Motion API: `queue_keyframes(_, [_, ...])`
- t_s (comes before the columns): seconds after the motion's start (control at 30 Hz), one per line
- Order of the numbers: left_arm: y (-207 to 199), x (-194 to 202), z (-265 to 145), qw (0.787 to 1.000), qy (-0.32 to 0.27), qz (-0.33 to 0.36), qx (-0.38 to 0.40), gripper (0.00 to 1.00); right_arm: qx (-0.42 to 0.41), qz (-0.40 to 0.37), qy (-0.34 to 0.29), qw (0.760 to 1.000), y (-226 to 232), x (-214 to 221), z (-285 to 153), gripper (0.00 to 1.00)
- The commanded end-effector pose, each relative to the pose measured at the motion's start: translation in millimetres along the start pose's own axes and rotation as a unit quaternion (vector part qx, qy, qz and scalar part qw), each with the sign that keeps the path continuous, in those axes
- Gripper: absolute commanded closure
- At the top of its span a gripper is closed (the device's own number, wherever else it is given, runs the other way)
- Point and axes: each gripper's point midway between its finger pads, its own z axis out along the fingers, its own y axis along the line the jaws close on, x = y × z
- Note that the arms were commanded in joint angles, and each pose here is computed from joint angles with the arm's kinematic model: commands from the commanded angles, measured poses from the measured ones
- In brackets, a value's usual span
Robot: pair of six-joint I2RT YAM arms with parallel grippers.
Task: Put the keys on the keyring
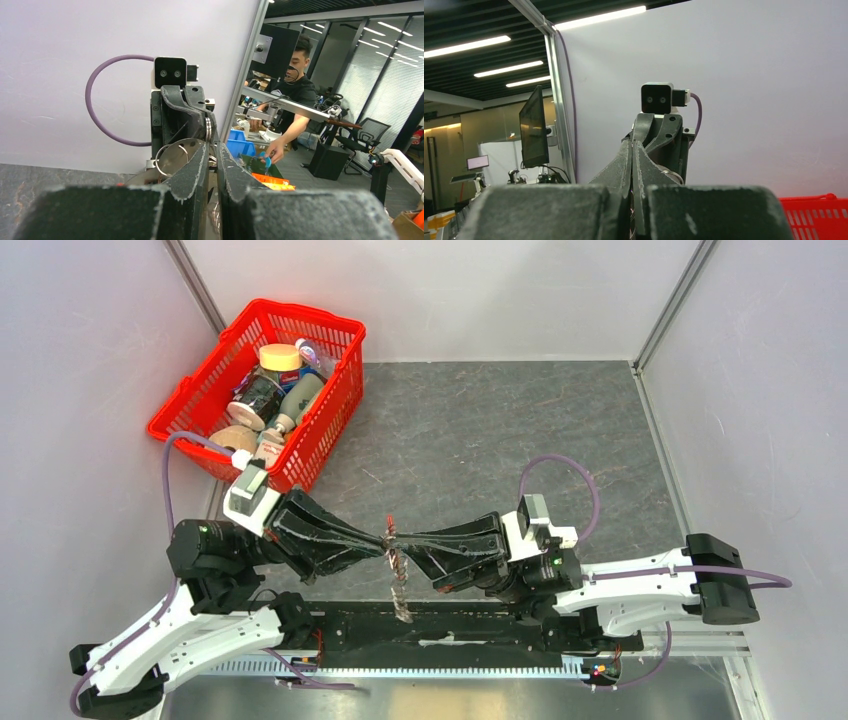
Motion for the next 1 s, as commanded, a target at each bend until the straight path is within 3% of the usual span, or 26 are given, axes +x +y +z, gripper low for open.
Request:
queue_keyframes(0.0, [-13.5,-12.0,-0.8,1.000,-0.018,0.004,0.024,0.84,0.007,-0.009,-0.048,0.999,0.2,-26.7,13.2,1.00])
queue_keyframes(0.97, [-14.0,-13.4,-0.9,0.999,-0.021,0.006,0.025,0.87,0.001,0.004,-0.041,0.999,2.0,-14.4,19.2,1.00])
